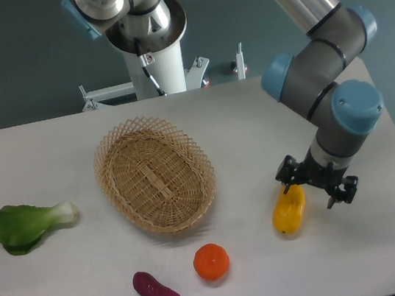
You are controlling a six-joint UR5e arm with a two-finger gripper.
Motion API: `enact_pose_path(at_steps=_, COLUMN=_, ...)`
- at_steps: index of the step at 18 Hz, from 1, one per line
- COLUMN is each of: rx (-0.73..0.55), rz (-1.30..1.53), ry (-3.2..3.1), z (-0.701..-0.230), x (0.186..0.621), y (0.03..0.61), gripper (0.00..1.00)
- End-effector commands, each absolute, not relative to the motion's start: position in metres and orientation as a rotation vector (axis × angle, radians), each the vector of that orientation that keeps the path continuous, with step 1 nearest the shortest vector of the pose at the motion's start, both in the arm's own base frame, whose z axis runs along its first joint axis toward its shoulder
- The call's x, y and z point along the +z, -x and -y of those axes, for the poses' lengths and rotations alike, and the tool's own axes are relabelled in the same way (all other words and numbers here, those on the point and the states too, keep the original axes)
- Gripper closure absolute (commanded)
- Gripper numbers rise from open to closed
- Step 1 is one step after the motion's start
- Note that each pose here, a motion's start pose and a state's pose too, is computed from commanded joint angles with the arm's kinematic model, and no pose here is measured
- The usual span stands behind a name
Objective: Pick up the mango from the table
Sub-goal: 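Lower the gripper around the yellow mango and close the fingers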
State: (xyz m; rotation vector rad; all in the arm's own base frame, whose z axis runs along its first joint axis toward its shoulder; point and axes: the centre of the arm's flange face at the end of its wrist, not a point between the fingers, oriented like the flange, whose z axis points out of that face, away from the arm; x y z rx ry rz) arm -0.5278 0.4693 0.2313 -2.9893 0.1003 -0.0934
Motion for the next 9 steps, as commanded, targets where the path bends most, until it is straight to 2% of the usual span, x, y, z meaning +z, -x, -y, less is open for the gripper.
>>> enact_pose_path(at_steps=5, rx=-0.098, rz=-0.100, ry=2.991, z=-0.467, x=0.220, y=0.522, gripper=0.00)
enact_pose_path(at_steps=9, rx=-0.003, rz=-0.112, ry=2.961, z=-0.462, x=0.203, y=0.513, gripper=0.00)
